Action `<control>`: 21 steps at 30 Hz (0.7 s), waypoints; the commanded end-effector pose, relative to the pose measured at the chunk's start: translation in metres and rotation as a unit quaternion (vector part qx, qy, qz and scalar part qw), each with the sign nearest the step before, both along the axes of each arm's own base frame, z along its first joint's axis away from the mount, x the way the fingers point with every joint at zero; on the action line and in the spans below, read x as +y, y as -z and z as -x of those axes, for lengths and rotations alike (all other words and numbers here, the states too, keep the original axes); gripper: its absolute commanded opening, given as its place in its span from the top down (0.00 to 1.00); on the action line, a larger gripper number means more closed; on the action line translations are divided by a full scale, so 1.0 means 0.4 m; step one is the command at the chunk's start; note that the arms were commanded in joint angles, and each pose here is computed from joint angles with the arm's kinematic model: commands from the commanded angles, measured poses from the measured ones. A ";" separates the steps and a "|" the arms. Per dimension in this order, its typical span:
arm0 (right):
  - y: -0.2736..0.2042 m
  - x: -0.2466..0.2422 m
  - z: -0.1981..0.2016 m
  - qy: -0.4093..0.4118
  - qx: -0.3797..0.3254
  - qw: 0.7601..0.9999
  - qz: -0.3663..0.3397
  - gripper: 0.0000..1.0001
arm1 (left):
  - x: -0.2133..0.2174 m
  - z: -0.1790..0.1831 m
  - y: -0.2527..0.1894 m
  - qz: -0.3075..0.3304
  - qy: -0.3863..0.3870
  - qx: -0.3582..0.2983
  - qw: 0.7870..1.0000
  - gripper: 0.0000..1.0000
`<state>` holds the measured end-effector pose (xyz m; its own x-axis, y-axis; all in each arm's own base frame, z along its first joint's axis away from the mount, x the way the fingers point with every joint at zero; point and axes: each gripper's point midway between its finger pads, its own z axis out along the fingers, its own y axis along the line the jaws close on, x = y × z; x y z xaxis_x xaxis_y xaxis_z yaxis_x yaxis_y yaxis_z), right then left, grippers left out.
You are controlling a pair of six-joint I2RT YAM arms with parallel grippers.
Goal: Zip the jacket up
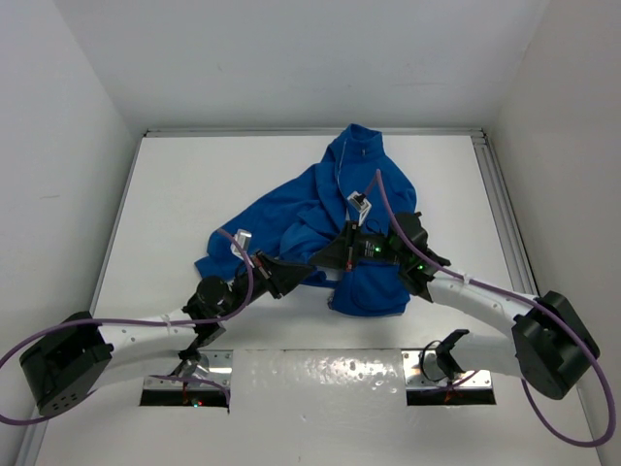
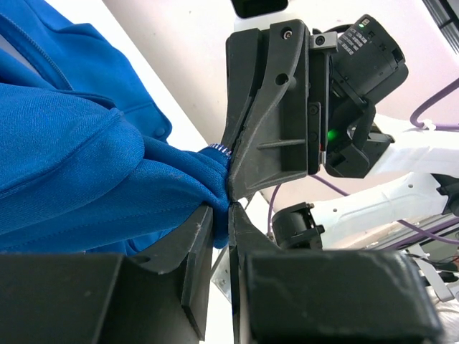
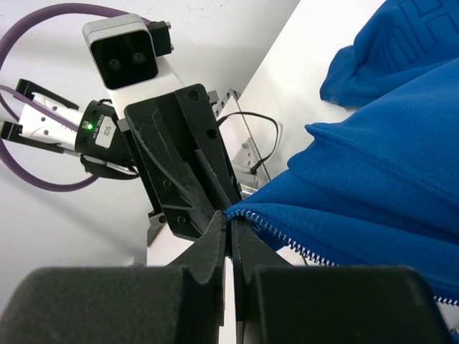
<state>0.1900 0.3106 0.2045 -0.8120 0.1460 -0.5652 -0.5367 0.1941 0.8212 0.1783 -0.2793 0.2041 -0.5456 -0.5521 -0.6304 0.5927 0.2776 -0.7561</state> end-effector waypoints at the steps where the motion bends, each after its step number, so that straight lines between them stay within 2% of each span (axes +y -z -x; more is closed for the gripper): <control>1: -0.045 0.003 -0.002 -0.016 -0.027 0.999 -0.017 1.00 | -0.001 -0.007 -0.065 0.022 -0.003 -0.037 0.999 0.89; 8: -0.035 0.008 0.003 -0.029 -0.019 0.999 -0.006 1.00 | -0.006 -0.008 -0.070 0.016 0.000 -0.043 0.999 0.81; 11: -0.031 0.008 0.003 -0.031 -0.015 0.999 -0.004 1.00 | -0.008 -0.010 -0.073 0.015 0.000 -0.046 0.999 0.91; 12: -0.029 0.010 0.001 -0.030 -0.013 0.999 -0.001 1.00 | -0.009 -0.011 -0.071 0.014 -0.001 -0.043 0.999 0.99; 18: -0.010 0.004 -0.028 0.001 -0.008 0.999 0.031 1.00 | 0.009 -0.020 -0.069 0.022 -0.021 -0.031 0.999 1.00; 19: -0.003 -0.003 -0.032 0.009 -0.005 0.999 0.046 0.97 | 0.025 -0.028 -0.070 0.029 -0.039 -0.026 0.998 1.00; 21: 0.017 -0.019 -0.045 0.038 0.005 0.997 0.071 0.81 | 0.039 -0.037 -0.057 0.026 -0.056 -0.014 0.998 1.00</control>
